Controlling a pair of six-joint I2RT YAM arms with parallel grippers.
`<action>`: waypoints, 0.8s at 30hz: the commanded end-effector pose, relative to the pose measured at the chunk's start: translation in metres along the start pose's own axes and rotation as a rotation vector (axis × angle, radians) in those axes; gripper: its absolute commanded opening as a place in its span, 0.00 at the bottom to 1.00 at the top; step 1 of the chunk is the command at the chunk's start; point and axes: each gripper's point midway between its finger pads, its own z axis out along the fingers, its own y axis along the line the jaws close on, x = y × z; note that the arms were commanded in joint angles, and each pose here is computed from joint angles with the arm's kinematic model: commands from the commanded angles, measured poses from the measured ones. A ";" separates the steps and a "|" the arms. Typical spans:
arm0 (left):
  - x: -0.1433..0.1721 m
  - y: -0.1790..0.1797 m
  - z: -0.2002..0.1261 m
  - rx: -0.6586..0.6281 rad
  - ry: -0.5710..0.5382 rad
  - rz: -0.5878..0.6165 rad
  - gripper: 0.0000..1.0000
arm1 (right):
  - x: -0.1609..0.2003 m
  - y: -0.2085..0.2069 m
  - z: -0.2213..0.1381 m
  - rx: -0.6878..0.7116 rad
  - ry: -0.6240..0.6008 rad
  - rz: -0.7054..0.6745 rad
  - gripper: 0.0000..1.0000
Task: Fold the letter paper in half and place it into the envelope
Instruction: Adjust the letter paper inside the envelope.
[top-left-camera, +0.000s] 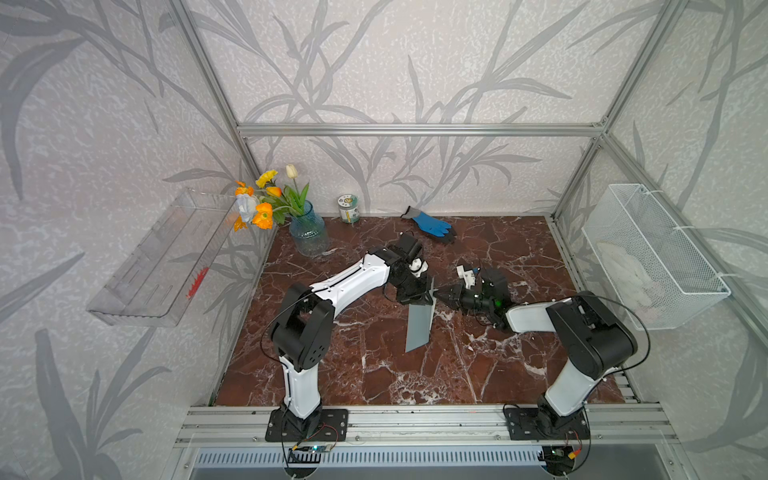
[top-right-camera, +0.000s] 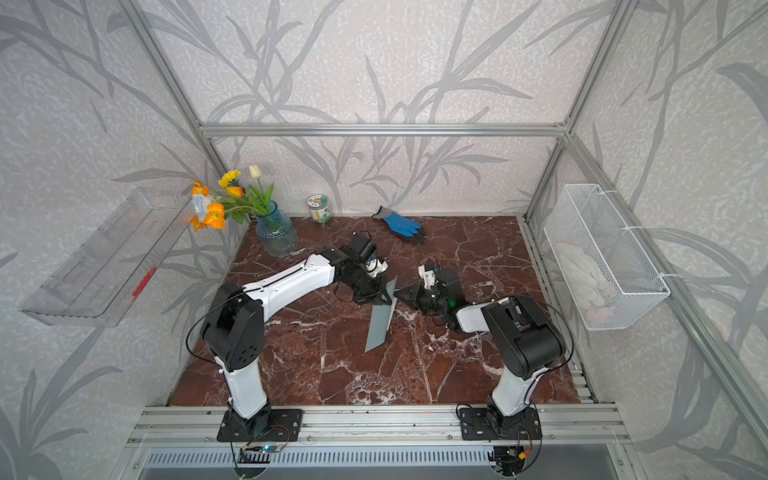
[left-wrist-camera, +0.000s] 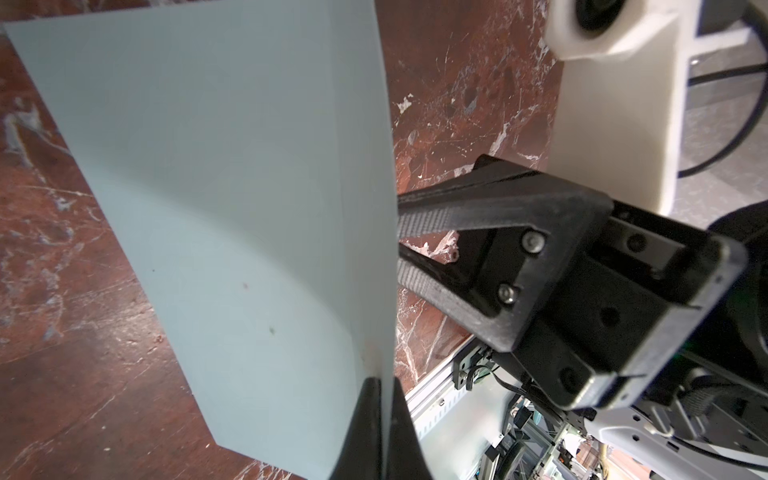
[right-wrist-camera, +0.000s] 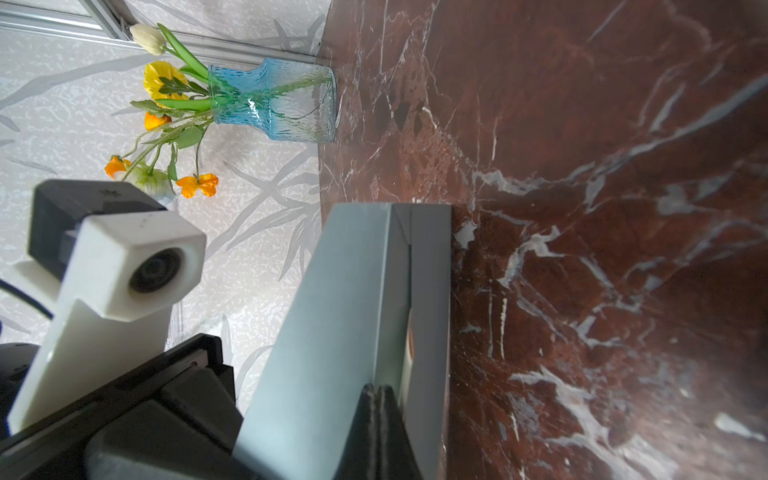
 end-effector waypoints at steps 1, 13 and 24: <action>-0.002 -0.018 -0.012 0.101 -0.034 -0.001 0.00 | 0.000 0.011 0.004 -0.061 -0.002 -0.025 0.00; -0.005 -0.018 -0.010 0.169 -0.047 -0.043 0.00 | 0.001 0.033 0.006 -0.222 0.004 0.010 0.00; -0.009 -0.021 -0.014 0.187 -0.062 -0.040 0.00 | 0.006 0.077 -0.008 -0.262 0.053 -0.082 0.00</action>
